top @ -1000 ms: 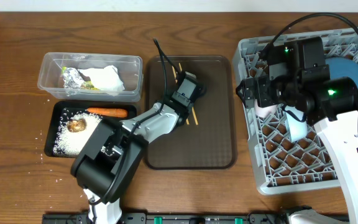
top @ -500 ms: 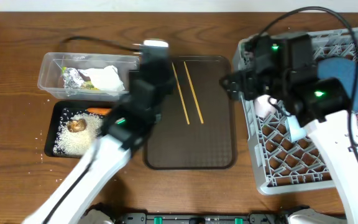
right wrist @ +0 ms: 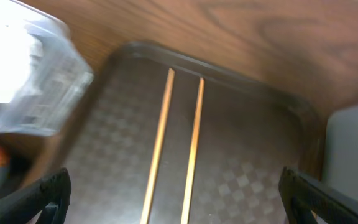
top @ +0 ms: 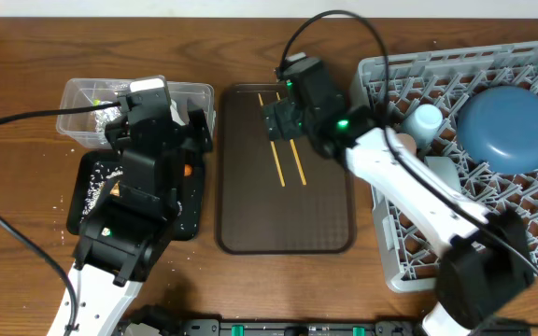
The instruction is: Sort waste into correct bins and load items into the dishwasher rack
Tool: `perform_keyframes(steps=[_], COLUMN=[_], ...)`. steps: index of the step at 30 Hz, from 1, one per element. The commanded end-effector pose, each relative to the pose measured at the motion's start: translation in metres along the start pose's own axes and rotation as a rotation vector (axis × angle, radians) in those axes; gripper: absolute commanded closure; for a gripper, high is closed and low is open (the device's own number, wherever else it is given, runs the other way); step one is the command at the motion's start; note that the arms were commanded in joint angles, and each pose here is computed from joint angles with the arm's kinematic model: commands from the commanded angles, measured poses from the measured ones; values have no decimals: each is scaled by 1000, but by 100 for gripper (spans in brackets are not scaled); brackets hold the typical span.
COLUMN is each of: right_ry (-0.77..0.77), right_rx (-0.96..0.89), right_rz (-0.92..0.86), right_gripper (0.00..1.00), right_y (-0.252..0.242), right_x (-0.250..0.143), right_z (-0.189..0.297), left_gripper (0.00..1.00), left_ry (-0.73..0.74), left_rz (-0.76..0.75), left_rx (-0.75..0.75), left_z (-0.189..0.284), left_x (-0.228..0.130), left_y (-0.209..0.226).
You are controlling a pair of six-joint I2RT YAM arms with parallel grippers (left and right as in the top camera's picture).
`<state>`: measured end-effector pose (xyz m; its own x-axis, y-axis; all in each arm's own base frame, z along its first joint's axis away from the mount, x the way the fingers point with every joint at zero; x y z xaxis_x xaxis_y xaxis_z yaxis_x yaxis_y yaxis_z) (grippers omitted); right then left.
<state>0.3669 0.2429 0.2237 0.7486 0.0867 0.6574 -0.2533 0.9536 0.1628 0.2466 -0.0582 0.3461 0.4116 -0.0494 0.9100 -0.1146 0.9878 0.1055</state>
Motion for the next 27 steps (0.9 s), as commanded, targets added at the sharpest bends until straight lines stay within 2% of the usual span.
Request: perform_keyframes(steps=[1,6,11,13,15,18,25,27], right_ry=[2,55,93,98,102,106,140,155], right_rx=[-102,-122,-138,-140,-142,-145,-158,-166], right_rz=[-61,-46,-40,-39,-39,-39,-33,-30], right_gripper=[3,7,12,15,27,38,47,47], right_y=[-4,-4,-7,-7,-8,-8,-11,-12], right_x=[-9,-27,-42,-44,-46,-47,-54,-59], right_z=[-23,-57,-81,-86,-89,-89,-93,-98], left_gripper=[8,7,7,7,7,7,7,0], left_ry=[53,138,220,259,300,354,462,486], left_rz=[31,78,164,185,182,186,175,173], left_rx=[-58,-152,-234,-214,-184,-170,-160,-158], left_z=[-2,-5,-4,-3,-6,-16,-48,-55], left_x=[-6,-13,-1,4,8,6,-9,-13], left_y=[-3,3,22,33,42,46,40,39])
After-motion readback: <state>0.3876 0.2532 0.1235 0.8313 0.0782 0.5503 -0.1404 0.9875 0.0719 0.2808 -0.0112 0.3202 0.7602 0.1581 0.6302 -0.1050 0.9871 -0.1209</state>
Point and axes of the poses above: each gripper's point midway between its finger pads, its own z axis back along the fingers, its own y axis along the line the jaws close on, x = y × z, the point moved 9 cm from there along z, back along the fingers, and after that the axes turned 9 degrees about -z, right-handed, at the moved point
